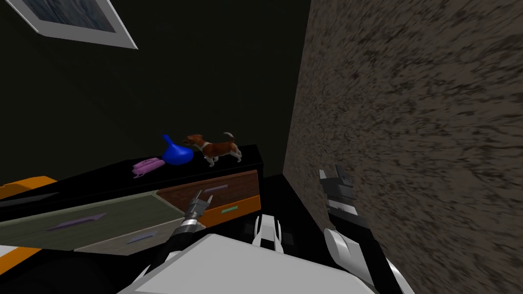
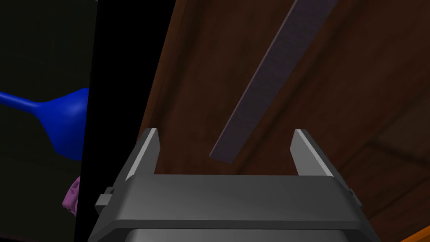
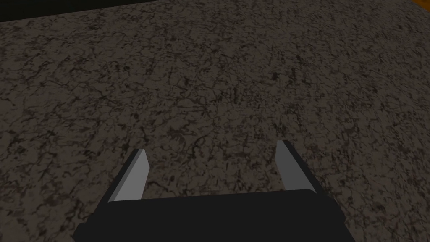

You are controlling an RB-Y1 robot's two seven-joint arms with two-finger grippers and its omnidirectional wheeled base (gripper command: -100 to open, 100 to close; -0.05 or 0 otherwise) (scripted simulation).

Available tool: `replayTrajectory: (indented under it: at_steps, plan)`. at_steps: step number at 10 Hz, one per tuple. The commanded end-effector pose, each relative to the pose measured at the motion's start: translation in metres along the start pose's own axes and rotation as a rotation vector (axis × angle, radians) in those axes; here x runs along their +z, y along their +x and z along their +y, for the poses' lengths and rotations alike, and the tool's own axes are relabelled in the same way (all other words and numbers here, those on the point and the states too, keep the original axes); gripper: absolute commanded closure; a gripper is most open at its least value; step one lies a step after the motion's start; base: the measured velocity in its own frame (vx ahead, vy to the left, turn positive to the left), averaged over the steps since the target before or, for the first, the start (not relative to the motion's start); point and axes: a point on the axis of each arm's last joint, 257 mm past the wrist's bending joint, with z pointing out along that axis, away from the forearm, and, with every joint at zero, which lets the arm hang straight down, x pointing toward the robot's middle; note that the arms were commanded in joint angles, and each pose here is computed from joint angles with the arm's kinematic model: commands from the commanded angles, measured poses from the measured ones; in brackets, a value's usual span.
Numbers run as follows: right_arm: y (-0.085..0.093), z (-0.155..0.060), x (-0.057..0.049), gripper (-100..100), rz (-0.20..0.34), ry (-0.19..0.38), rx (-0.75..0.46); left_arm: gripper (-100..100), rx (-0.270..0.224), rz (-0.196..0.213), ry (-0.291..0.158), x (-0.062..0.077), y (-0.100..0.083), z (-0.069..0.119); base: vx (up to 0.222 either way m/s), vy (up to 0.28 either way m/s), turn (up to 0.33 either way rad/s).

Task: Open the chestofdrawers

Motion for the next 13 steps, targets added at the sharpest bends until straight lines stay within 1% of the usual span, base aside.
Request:
replayTrajectory:
  at_steps: [1,2,5,6,7,10,11,12,13]
  plan:
    - [0.0,0.0,0.0,0,0.0,0.0,0.0,100,-0.001,0.0,0.0,0.0,0.0,-0.001,0.013,0.0,0.001]
    - [0.0,0.0,0.0,0,0.0,0.0,0.0,100,0.001,0.006,-0.001,-0.005,0.001,-0.003,-0.119,-0.051,0.035]
    - [0.0,0.0,0.0,0,0.0,-0.001,0.001,100,0.002,0.014,-0.004,-0.012,0.002,-0.007,-0.176,-0.086,0.036]
    - [0.0,0.0,0.0,0,0.0,-0.001,0.001,100,0.002,0.012,-0.003,-0.01,0.002,-0.006,-0.081,-0.044,0.013]
    - [0.0,0.0,0.0,0,0.0,0.0,0.0,-100,0.004,0.004,-0.009,-0.007,0.0,-0.001,0.084,0.029,-0.035]
    - [0.0,0.0,0.0,0,0.0,0.0,0.0,-100,0.006,-0.008,-0.017,0.0,-0.003,0.007,0.157,0.082,-0.037]
    - [0.0,0.0,0.0,0,0.0,0.0,0.0,-100,0.005,-0.004,-0.014,-0.002,-0.002,0.005,0.084,0.044,-0.012]
    - [0.0,0.0,0.0,0,0.0,0.0,0.0,-100,0.002,-0.009,-0.014,0.0,-0.004,0.001,0.108,0.046,-0.024]
    - [0.0,0.0,0.0,0,0.0,0.0,0.0,-100,0.004,-0.006,-0.014,-0.001,-0.002,0.003,0.067,0.029,-0.01]
